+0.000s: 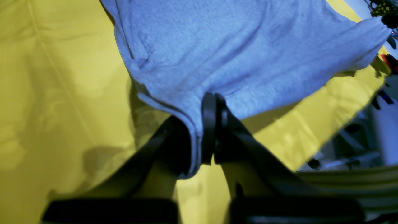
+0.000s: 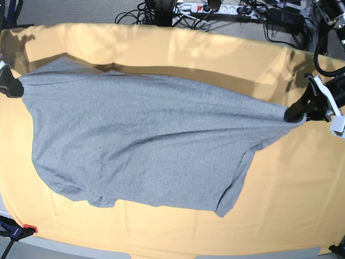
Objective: Layout the t-shirt on the table in an organized manner, then fold the t-shirt properly
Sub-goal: 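Lift the shirt corners with both grippers and pull them apart, then hold the raised shirt taut between both grippers and lower it slightly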
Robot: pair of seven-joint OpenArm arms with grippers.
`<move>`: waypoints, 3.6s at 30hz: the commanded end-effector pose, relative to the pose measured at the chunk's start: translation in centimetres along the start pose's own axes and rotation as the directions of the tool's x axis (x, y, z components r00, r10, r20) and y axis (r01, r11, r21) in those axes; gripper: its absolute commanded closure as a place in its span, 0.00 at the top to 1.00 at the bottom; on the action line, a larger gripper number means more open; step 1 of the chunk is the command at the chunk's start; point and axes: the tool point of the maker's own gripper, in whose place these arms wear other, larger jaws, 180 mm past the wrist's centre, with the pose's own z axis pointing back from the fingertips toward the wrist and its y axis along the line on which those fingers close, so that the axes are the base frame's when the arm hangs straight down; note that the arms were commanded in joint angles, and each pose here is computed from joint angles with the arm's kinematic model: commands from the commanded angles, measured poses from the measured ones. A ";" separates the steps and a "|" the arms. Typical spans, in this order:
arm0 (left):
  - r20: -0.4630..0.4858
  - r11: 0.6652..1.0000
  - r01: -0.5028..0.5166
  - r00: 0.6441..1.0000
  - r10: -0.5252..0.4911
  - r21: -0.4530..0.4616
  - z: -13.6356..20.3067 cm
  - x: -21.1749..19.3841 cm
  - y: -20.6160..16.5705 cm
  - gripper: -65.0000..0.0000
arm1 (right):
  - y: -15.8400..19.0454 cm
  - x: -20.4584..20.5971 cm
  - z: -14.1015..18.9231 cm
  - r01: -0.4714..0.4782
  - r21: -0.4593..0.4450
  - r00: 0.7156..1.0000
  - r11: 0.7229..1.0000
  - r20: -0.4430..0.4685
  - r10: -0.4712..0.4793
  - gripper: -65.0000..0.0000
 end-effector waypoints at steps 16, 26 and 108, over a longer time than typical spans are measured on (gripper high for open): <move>-0.012 0.924 0.229 0.971 -0.237 0.305 -5.8 8.0 7.4 0.00 | -2.4 8.7 -1.1 -0.157 -0.180 0.970 0.971 0.158 0.186 0.00; -0.038 0.972 0.234 0.972 -0.233 0.027 -4.7 7.1 3.2 0.00 | 1.8 10.2 -0.3 -0.231 0.053 0.961 0.971 0.170 0.219 0.00; -0.036 0.985 0.126 0.991 -0.131 -0.117 -1.7 7.2 2.9 0.00 | -0.4 9.4 2.3 -0.286 -0.015 0.958 0.958 -0.029 0.285 0.00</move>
